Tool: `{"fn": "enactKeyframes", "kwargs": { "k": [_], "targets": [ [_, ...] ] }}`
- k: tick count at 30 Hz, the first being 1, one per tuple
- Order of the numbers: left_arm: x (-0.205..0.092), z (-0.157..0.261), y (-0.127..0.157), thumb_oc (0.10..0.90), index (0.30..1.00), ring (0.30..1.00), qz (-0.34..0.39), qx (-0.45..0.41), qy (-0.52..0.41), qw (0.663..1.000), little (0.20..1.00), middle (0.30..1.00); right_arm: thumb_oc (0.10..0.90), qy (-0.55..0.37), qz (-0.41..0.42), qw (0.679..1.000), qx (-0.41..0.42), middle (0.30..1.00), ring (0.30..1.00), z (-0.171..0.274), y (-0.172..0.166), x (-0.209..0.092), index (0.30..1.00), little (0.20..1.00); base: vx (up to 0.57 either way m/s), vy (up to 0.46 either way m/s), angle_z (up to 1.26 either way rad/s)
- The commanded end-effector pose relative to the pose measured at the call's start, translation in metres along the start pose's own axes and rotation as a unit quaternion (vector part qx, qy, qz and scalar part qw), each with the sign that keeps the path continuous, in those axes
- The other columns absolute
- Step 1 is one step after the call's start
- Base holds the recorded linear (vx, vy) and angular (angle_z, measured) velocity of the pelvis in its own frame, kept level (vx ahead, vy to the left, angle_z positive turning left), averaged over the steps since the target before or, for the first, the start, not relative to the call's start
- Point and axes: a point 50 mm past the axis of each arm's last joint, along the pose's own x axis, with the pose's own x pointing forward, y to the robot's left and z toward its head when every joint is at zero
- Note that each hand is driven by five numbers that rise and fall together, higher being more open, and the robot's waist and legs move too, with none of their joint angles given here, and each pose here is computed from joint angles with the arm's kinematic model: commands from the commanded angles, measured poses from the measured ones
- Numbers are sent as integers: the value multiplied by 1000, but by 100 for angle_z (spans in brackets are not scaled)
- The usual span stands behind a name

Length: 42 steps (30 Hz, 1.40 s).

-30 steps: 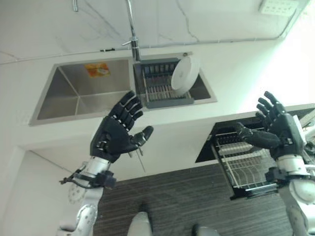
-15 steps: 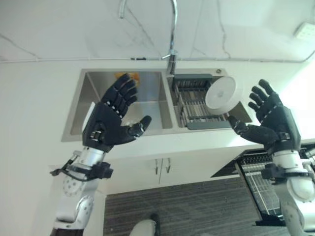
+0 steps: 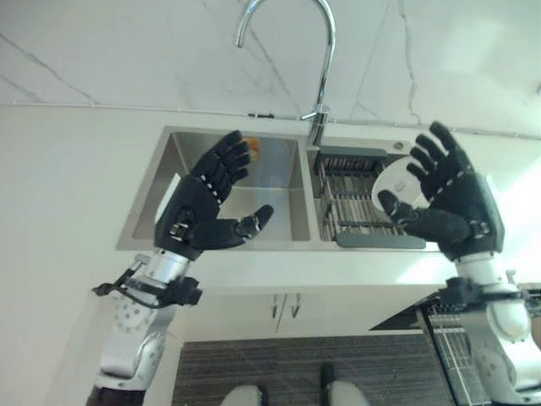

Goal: Place the dishes in the dishwasher.

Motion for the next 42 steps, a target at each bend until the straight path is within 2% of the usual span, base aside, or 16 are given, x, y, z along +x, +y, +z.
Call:
{"fn": "enactKeyframes", "kwargs": {
  "k": [1, 6, 8, 17, 23, 32, 42],
  "targets": [
    [17, 37, -17, 800, 900, 900, -50, -34, -115, 992, 900, 900, 800, -97, -11, 995, -34, 900, 900, 40, -12, 14, 900, 900, 58, -457, 27],
    [11, 30, -17, 800, 900, 900, -52, -51, -106, 992, 900, 900, 800, -90, -30, 995, -42, 900, 900, 43, -24, 19, 900, 900, 41, -188, 40],
    [14, 25, -20, 800, 900, 900, -52, -57, -99, 992, 900, 900, 800, -103, -34, 994, -7, 900, 900, 41, -19, 28, 900, 900, 68, -52, 5],
    [22, 19, -24, 800, 900, 900, -67, -57, -88, 992, 900, 900, 800, -73, -52, 996, -4, 900, 900, 30, -18, 54, 900, 900, 53, 54, 2],
    [26, 17, -22, 800, 900, 900, -71, -52, -80, 993, 900, 900, 800, -41, -125, 991, -26, 900, 900, 14, -33, 63, 900, 900, 8, 56, 6],
    [31, 19, -22, 800, 900, 900, -83, -54, -82, 992, 900, 900, 800, 2, -205, 979, -10, 900, 900, -3, -55, 65, 900, 900, -1, 27, 0],
    [36, 18, -25, 800, 900, 900, -91, -55, -81, 991, 900, 900, 800, 51, -243, 969, -4, 900, 900, -20, -67, 61, 900, 900, -6, 5, -3]
  ]
}}
